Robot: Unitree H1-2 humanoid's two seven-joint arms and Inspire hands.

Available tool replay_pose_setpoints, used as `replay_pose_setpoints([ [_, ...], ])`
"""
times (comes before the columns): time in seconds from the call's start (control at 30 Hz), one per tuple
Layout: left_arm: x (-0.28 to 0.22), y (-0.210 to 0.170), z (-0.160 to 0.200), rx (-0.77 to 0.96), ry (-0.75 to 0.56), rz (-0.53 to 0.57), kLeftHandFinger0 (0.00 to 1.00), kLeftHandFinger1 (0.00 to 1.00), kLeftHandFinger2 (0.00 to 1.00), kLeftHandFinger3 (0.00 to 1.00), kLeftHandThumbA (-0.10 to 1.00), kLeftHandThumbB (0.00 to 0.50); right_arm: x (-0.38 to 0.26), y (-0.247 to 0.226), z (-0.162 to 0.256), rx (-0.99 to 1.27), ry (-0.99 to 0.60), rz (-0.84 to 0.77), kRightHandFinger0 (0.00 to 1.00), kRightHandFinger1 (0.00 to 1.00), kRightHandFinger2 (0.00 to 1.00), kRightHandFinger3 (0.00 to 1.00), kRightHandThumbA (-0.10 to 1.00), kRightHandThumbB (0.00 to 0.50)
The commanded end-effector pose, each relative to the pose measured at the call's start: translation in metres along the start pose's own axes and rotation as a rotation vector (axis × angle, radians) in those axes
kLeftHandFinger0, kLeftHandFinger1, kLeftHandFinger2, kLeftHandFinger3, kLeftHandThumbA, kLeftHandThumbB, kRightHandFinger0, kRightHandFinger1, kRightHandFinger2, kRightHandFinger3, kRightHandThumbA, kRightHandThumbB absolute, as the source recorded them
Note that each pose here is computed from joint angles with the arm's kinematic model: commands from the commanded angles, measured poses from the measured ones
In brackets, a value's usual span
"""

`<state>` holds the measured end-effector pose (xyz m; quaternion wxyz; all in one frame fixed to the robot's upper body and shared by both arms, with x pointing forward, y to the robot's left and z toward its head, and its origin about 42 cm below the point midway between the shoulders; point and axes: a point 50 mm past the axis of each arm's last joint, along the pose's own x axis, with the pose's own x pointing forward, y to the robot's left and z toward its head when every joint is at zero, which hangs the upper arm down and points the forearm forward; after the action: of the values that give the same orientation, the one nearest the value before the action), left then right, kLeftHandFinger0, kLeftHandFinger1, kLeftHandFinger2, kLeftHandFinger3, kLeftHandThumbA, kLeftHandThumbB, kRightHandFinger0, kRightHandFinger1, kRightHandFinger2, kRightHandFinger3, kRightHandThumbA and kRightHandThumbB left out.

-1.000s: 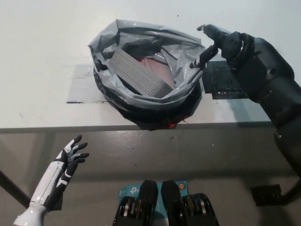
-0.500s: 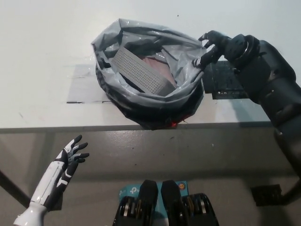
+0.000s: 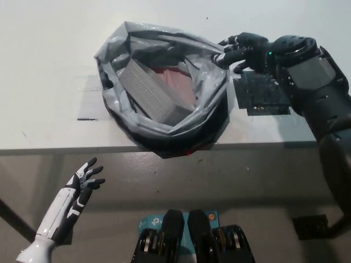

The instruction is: Use the right hand to pick up a small rectangular container and put it into a plastic bag and lift the bag

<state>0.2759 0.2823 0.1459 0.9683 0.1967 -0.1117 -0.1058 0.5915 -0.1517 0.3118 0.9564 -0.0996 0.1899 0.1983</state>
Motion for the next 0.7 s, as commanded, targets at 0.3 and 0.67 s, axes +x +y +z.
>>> replay_pose_setpoints([
  [0.3, 0.009, 0.012, 0.012, 0.056, -0.066, -0.023, 0.85, 0.82, 0.92, 1.00, 1.00, 0.124, -0.006, 0.018, 0.051, 0.437, -0.171, 0.157, 0.00, 0.01, 0.43, 0.47, 0.27, 0.123],
  [0.67, 0.006, 0.009, 0.007, 0.044, -0.050, -0.021, 0.85, 0.82, 0.92, 1.00, 1.00, 0.135, -0.041, 0.068, 0.163, 0.700, -0.416, 0.342, 0.00, 0.08, 0.55, 0.70, 0.04, 0.165],
])
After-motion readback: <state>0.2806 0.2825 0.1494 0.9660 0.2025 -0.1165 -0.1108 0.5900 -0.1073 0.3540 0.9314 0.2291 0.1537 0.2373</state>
